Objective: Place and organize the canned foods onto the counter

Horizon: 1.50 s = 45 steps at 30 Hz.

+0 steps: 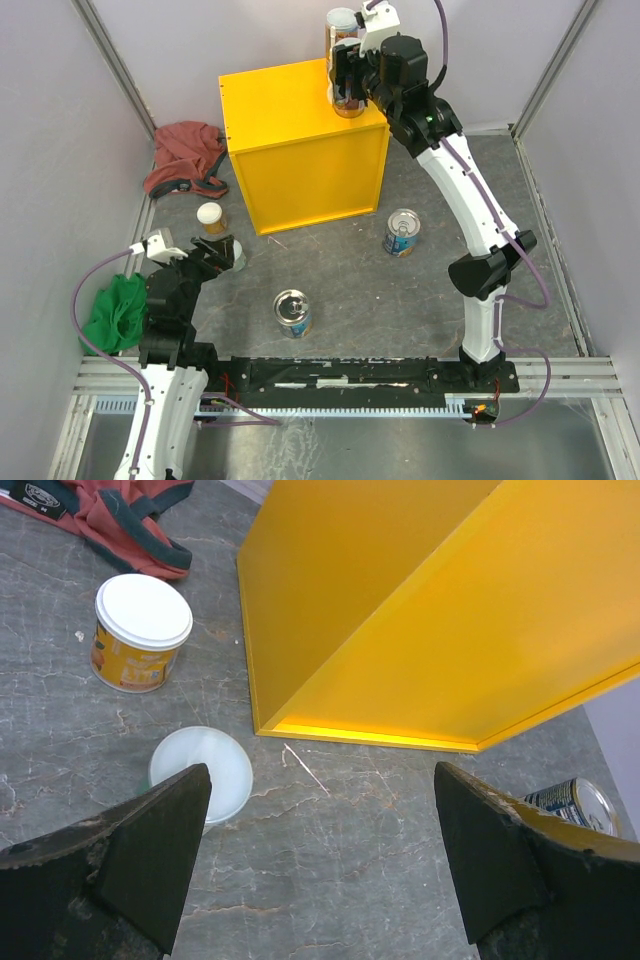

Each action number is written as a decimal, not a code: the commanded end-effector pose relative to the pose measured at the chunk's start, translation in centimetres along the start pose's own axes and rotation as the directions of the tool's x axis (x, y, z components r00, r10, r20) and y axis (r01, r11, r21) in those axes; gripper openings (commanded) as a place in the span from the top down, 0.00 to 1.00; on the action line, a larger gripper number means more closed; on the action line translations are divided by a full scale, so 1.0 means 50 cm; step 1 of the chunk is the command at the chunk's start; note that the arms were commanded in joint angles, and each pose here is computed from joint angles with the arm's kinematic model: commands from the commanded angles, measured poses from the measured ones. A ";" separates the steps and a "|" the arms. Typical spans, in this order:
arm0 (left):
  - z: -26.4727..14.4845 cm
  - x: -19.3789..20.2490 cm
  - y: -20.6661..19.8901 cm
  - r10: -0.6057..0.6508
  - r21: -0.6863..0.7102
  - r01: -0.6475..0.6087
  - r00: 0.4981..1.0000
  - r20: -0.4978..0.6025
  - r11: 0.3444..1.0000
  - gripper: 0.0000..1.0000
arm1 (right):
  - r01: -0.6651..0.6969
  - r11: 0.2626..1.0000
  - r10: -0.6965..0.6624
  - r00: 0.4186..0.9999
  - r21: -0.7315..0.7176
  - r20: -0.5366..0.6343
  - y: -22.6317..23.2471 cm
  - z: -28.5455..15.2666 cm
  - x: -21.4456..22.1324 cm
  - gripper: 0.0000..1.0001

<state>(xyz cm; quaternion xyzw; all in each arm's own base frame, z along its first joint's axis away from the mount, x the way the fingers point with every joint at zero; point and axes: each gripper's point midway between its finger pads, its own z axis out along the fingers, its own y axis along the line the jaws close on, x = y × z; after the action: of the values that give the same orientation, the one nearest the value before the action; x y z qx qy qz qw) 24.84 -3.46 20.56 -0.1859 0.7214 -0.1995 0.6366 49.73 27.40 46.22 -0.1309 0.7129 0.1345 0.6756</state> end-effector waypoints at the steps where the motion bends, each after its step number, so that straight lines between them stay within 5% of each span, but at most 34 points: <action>1: -0.006 -0.018 -0.019 -0.025 0.027 0.025 1.000 0.016 0.999 0.02 | -0.011 1.000 0.012 1.000 0.011 -0.007 -0.003 -0.033 -0.015 0.13; 30: -0.024 -0.030 -0.034 -0.112 0.028 0.111 0.994 0.012 0.993 0.00 | -0.071 0.997 0.071 0.997 -0.010 0.027 -0.007 -0.145 -0.055 0.07; 45: -0.028 -0.004 -0.025 -0.225 0.025 0.224 0.974 0.011 0.974 0.01 | -0.106 0.976 0.116 0.992 0.190 -0.042 -0.100 -0.320 0.084 0.07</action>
<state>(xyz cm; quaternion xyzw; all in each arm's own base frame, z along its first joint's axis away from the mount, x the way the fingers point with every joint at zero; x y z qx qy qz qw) 23.46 -3.98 21.20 -0.2452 0.7007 -0.2543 0.6199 38.33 19.36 41.32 -0.0790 0.7649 0.1046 0.6307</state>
